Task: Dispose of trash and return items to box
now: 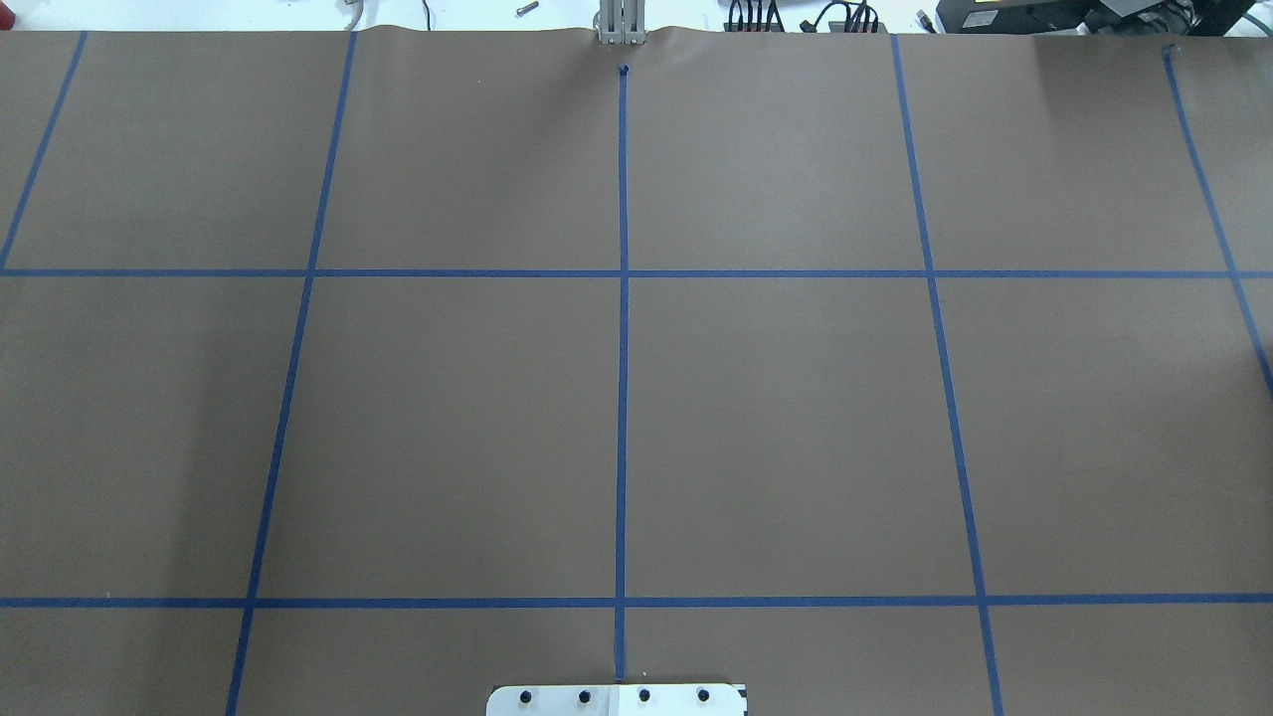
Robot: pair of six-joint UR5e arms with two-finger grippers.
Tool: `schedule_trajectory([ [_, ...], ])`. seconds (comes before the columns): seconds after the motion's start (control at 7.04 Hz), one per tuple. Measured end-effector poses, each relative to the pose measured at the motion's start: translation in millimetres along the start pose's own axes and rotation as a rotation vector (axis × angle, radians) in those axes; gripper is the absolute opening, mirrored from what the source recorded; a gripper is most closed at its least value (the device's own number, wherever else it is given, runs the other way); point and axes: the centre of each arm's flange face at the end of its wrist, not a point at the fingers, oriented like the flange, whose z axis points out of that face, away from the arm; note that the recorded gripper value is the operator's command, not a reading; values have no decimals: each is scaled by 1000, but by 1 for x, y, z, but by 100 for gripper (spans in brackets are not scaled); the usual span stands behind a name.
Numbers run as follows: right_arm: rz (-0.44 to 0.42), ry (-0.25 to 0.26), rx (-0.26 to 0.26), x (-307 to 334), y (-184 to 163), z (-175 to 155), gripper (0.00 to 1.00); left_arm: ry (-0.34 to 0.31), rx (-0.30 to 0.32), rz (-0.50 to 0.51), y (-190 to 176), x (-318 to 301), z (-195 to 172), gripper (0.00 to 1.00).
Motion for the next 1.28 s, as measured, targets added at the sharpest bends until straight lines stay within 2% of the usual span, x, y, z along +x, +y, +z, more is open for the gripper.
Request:
schedule_trajectory([
  [0.14, 53, -2, 35, -21, -26, -27, 99, 0, 1, 1, 0, 0, 0, 98],
  [0.28, 94, -6, 38, -41, -54, -53, 99, 0, 1, 1, 0, 1, -1, 98],
  [0.57, 183, -37, -4, -88, -109, -88, 100, 0, 1, 1, 0, 1, -1, 98],
  [0.71, 237, -65, -28, -124, -130, -84, 100, 0, 1, 1, 0, 1, -1, 98],
  [0.85, 272, -56, -47, -157, -143, -74, 100, 0, 1, 1, 0, 0, -1, 98],
  [1.14, 286, 22, -70, -180, -143, -54, 100, 0, 0, 0, 0, 0, 0, 98],
  [1.28, 262, 57, -76, -179, -140, -49, 100, 0, -1, 0, 0, 0, 0, 98],
])
